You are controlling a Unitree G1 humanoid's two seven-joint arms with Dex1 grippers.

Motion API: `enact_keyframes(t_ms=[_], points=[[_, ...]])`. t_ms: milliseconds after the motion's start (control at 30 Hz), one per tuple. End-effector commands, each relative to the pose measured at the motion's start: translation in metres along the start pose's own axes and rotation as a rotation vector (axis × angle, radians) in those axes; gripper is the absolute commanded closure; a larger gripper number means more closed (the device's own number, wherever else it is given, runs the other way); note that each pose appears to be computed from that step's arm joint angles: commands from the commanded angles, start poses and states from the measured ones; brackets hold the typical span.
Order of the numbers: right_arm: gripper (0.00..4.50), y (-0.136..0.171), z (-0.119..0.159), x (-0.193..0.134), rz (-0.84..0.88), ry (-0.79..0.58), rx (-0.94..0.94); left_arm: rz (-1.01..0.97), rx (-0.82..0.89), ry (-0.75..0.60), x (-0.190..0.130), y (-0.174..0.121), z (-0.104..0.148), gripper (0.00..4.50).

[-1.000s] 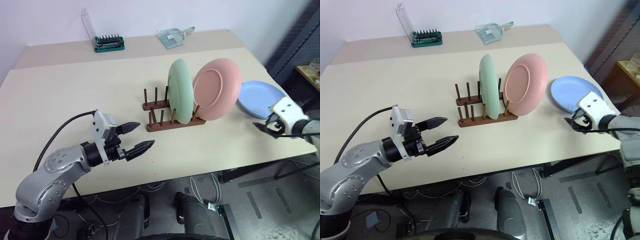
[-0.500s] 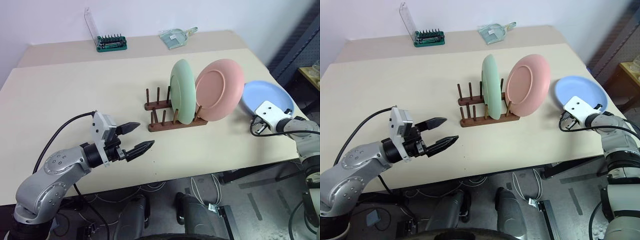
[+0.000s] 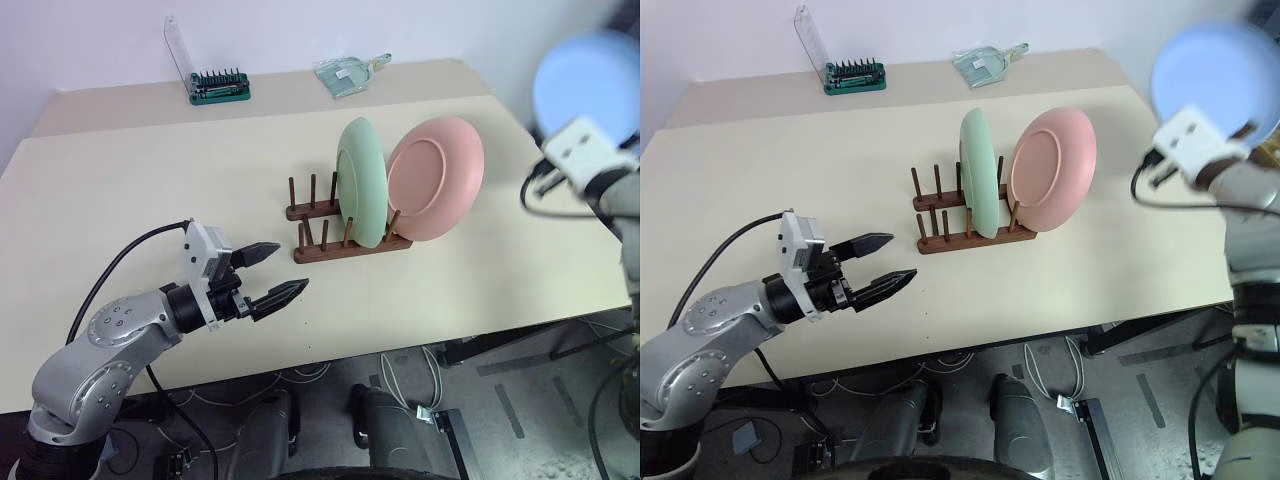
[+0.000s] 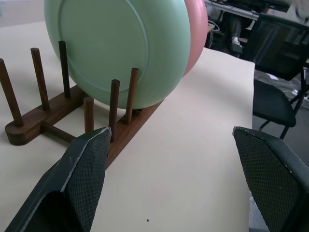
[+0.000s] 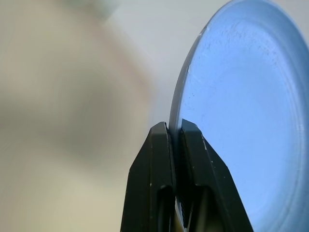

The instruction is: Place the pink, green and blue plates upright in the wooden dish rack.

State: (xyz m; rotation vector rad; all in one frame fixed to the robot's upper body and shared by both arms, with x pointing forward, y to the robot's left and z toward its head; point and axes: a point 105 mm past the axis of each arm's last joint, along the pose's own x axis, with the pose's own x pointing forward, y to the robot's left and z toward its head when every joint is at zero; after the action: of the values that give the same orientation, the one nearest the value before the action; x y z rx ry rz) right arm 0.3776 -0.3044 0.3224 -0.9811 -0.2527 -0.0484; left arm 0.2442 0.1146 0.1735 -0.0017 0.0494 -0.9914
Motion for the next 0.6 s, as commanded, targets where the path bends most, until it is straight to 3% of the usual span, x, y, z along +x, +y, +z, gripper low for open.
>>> enact_keyframes(t_ms=[33,233,367,500,600], points=[[4.47,-0.025,0.079,-0.004,-0.071,-0.314,0.099,-0.019,0.033,-0.018,0.002,-0.002,0.006,0.33],[4.47,0.023,0.188,-0.037,0.373,-0.776,0.638,-0.004,0.028,-0.024,0.001,-0.003,0.006,0.33],[4.47,0.051,0.234,-0.070,0.672,-0.941,0.957,0.026,0.031,-0.019,-0.003,-0.001,0.004,0.33],[4.47,0.074,0.261,-0.089,0.899,-0.956,1.282,0.074,0.045,0.003,-0.012,0.004,0.001,0.33],[4.47,0.093,0.260,-0.079,0.928,-0.813,1.458,0.086,0.047,0.011,-0.016,0.004,-0.001,0.33]])
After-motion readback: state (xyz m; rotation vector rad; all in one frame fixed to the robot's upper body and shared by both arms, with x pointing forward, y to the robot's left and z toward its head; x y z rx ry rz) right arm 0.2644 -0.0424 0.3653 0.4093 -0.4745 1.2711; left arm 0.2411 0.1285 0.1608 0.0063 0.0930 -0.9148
